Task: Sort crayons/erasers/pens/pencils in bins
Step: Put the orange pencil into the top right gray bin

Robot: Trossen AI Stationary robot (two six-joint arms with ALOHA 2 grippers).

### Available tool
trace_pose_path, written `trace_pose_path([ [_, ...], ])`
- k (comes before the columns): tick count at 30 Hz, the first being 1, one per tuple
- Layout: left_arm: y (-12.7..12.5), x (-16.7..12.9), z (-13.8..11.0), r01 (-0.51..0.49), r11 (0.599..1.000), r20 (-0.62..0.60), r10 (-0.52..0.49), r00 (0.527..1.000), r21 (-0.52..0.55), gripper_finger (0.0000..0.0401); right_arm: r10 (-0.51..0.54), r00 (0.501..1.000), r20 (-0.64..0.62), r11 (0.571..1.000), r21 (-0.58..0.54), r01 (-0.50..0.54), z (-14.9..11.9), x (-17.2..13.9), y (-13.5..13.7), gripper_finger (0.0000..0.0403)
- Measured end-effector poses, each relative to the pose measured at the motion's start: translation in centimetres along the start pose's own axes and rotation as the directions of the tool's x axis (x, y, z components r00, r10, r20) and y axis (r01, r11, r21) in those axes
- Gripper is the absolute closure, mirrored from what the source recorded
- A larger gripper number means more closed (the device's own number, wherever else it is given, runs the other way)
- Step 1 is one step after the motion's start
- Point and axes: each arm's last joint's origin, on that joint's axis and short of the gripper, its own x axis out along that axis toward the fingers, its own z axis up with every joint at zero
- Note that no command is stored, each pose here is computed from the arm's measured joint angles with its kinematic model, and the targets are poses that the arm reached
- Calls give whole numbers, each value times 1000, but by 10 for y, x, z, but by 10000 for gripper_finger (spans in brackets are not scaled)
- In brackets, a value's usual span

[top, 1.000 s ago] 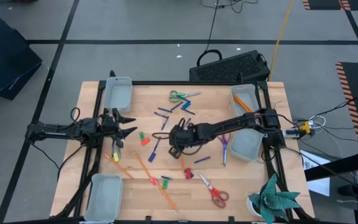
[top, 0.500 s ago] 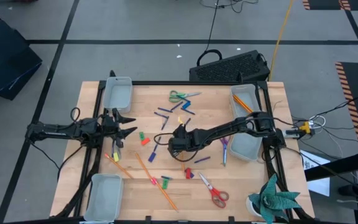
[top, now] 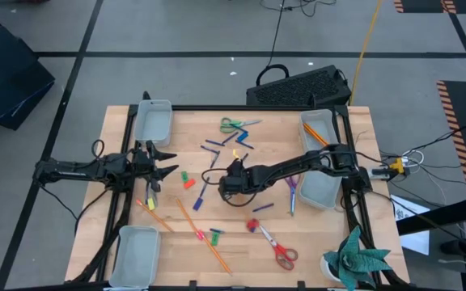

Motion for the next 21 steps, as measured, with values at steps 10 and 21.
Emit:
trace_pose_path([
  [10,0,0,0,0,1000,-1,0,1000,0,203,42,999,24,994,98,-44,8,-7,2,378],
  [21,0,0,0,1,1000,-1,-1,1000,0,203,123,985,118,992,25,-126,56,-56,-14,383],
])
